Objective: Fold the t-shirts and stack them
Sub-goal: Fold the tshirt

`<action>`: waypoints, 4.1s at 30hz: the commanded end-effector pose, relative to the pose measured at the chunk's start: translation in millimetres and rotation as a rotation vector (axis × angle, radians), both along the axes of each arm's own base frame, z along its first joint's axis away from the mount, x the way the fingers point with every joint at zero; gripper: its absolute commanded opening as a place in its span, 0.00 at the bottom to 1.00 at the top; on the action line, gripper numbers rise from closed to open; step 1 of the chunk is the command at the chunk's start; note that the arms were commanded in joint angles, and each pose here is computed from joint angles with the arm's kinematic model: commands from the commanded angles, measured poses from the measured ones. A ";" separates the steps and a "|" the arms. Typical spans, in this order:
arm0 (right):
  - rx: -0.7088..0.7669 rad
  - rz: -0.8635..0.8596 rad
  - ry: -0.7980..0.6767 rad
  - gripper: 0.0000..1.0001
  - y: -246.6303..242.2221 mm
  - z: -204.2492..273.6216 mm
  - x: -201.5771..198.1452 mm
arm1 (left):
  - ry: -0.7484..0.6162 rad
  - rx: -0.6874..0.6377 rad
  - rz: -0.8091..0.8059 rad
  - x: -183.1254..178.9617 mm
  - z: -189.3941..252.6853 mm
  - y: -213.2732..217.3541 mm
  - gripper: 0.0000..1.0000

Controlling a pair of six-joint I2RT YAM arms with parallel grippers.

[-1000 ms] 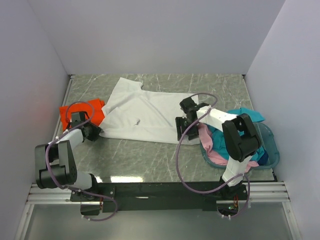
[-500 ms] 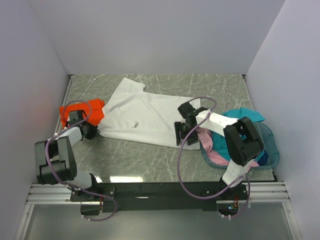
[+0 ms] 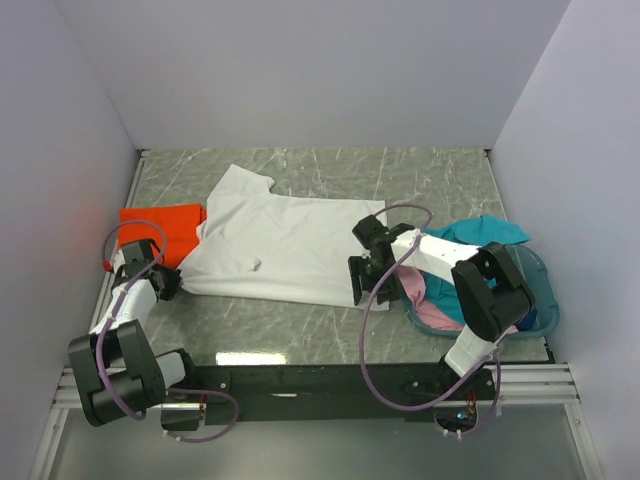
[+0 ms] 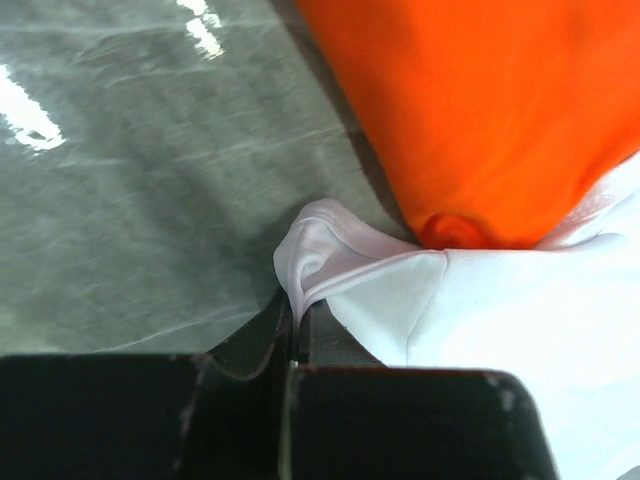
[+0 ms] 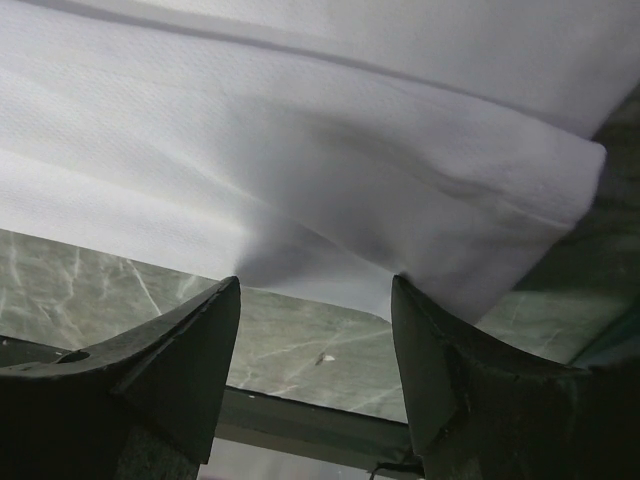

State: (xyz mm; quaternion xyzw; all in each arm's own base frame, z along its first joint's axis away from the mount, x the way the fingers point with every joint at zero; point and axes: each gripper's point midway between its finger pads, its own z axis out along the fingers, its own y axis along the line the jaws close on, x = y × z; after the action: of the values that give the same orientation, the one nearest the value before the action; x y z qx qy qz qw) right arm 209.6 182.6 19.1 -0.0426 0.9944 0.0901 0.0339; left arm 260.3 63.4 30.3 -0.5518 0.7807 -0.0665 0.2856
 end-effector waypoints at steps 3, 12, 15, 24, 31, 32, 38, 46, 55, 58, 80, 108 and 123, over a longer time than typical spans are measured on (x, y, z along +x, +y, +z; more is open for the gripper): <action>-0.038 -0.021 -0.003 0.69 -15.4 8.7 -17.2 | 0.004 0.033 0.062 -11.5 3.3 9.4 0.01; -0.014 -0.003 -0.079 0.69 -7.3 37.7 -2.1 | -0.056 0.027 0.025 -7.4 22.6 3.2 0.11; 0.007 0.019 -0.122 0.69 2.2 58.7 8.3 | -0.071 0.023 0.019 -8.6 29.8 0.7 0.27; 0.139 0.086 -0.198 0.69 44.8 80.7 30.8 | -0.152 0.032 0.016 -9.7 58.6 -3.2 0.61; 0.169 0.123 -0.159 0.69 64.4 47.0 31.0 | -0.194 0.052 -0.043 -0.3 70.2 -4.5 0.62; 0.162 0.122 -0.154 0.69 63.4 42.6 30.6 | -0.209 0.060 -0.050 1.9 73.9 -4.1 0.62; 0.128 0.111 -0.105 0.68 53.4 10.9 15.5 | -0.224 0.118 -0.107 9.6 86.8 0.6 0.62; 0.010 0.078 -0.025 0.68 20.5 -16.8 -12.7 | -0.223 0.178 -0.181 22.2 98.7 7.2 0.63; -0.069 0.008 0.040 0.69 -15.1 -18.1 -51.9 | -0.229 0.187 -0.193 19.7 101.5 5.8 0.63; -0.085 -0.011 0.034 0.69 -23.5 -12.4 -59.2 | -0.222 0.200 -0.194 16.0 100.9 6.8 0.63; 0.058 0.144 -0.147 0.69 62.3 43.7 12.7 | -0.283 0.033 -0.319 41.5 70.8 -81.1 0.61; 0.030 0.180 0.025 0.69 43.3 -14.7 -53.3 | 0.071 -0.124 0.182 -64.6 -37.8 -51.9 0.55; 0.033 0.222 -0.103 0.69 61.4 40.0 -47.1 | -0.088 0.007 0.145 -20.1 36.8 -31.9 0.58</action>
State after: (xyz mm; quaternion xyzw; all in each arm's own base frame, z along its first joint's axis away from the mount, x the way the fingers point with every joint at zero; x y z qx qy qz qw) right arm 147.9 239.9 25.0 -0.1643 0.9804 0.1048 0.0295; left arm 220.1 20.2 37.7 -0.6270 0.7230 -0.0804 0.2789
